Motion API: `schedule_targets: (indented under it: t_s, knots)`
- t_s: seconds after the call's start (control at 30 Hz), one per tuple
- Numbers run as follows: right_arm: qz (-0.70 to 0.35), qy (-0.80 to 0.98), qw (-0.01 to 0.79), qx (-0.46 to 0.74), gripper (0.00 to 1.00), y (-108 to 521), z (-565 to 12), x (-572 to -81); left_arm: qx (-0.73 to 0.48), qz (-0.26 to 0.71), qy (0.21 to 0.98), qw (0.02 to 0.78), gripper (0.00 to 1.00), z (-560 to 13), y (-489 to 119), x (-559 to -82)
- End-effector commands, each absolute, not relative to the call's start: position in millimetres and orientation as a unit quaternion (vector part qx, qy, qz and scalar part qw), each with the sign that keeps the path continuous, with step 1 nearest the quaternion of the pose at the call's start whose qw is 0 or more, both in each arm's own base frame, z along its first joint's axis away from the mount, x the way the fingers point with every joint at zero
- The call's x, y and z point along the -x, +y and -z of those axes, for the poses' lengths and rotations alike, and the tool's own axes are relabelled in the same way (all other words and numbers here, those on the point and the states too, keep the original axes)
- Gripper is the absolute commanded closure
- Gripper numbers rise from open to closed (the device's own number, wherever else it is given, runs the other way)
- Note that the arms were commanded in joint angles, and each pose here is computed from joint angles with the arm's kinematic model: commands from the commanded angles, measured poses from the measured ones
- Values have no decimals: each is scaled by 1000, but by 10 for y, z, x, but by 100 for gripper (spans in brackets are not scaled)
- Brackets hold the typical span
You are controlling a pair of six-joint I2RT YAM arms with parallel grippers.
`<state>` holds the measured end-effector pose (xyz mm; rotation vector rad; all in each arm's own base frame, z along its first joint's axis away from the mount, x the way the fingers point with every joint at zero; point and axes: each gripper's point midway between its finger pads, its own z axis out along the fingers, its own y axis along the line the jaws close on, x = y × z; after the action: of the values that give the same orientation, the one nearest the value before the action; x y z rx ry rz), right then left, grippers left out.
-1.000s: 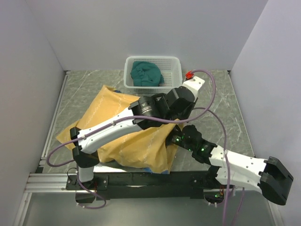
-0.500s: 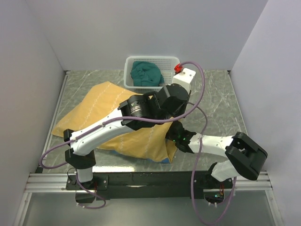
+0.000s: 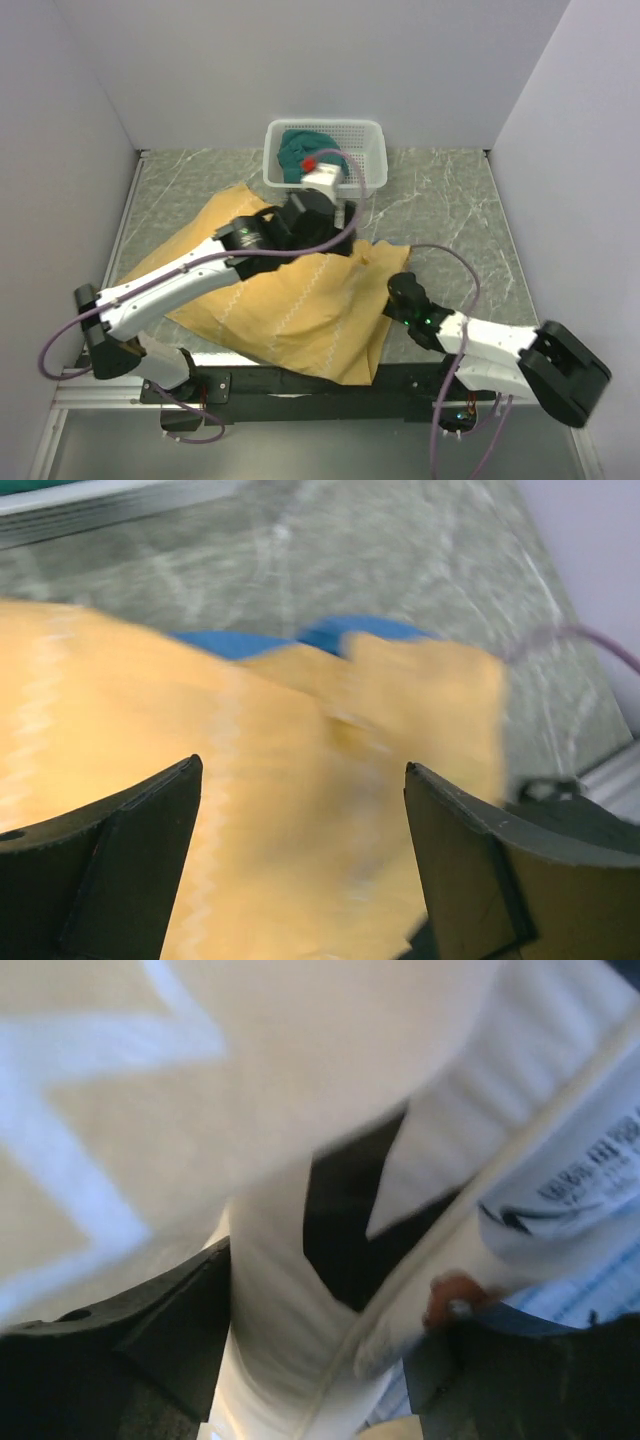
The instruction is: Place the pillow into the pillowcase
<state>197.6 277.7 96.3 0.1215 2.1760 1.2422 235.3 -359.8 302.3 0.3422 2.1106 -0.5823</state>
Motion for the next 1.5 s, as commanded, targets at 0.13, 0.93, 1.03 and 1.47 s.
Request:
schedule_targets:
  t_s: [0.13,0.93,1.03,1.47]
  knots:
    - [-503,795,310,-135,31,2334,-844,-1542,-27,239,858,453,16,-2711,-3004,-2780]
    - [-400,853,323,-83,22,2243,-1195,-2487,321,249,862,303,58,-761,-1370,-4021]
    - [-395,859,311,-95,21,2154,-1000,-2363,337,238,860,300,57,-675,-1197,-4090]
    - [-312,855,338,-240,16,1324,-686,-1876,350,226,859,299,45,-657,-1069,-4121]
